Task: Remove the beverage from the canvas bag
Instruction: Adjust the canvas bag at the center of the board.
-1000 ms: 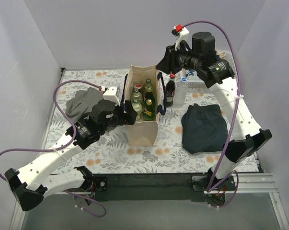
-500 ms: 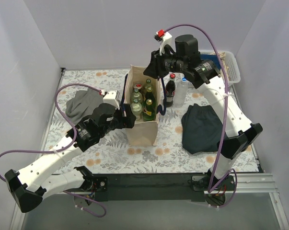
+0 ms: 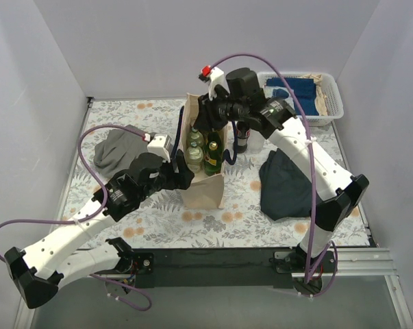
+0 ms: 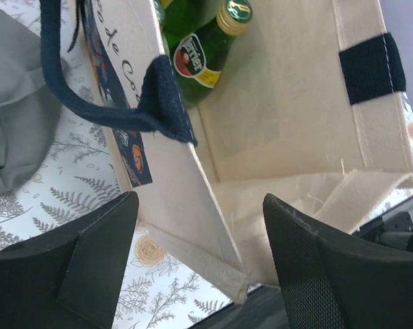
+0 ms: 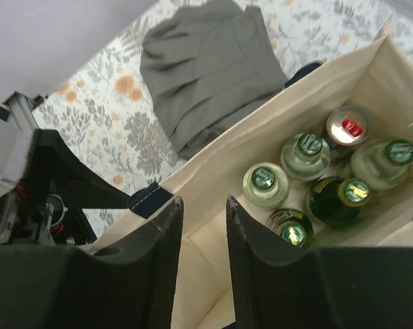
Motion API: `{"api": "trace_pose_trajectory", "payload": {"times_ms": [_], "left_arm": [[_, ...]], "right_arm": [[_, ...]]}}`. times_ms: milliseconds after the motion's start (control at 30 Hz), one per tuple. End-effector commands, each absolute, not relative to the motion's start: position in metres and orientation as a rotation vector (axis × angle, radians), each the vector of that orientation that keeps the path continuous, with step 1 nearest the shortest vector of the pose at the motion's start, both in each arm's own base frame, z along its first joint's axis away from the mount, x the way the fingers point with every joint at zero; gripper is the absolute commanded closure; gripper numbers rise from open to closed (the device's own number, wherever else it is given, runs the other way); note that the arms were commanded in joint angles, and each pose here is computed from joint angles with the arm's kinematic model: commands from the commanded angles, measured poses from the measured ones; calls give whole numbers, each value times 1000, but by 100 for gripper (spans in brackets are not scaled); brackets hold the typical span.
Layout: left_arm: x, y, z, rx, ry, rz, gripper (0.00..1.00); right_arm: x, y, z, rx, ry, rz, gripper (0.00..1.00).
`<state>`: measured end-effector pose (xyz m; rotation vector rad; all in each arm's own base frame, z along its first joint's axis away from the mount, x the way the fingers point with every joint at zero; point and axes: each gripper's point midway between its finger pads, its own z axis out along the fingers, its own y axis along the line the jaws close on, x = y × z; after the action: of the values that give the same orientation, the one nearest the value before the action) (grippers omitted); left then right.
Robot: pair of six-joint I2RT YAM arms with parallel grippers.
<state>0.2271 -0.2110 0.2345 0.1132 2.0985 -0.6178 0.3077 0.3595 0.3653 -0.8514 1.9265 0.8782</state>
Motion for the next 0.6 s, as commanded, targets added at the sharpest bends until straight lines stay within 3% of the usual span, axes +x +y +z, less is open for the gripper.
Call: {"api": "trace_pose_trajectory", "payload": {"times_ms": [0, 567], "left_arm": [[207, -216, 228, 247, 2111, -691, 28], [185, -222, 190, 313, 2244, -744, 32]], "right_arm": [[295, 353, 336, -867, 1995, 784, 62], [279, 339, 285, -861, 2121, 650, 60]]}}
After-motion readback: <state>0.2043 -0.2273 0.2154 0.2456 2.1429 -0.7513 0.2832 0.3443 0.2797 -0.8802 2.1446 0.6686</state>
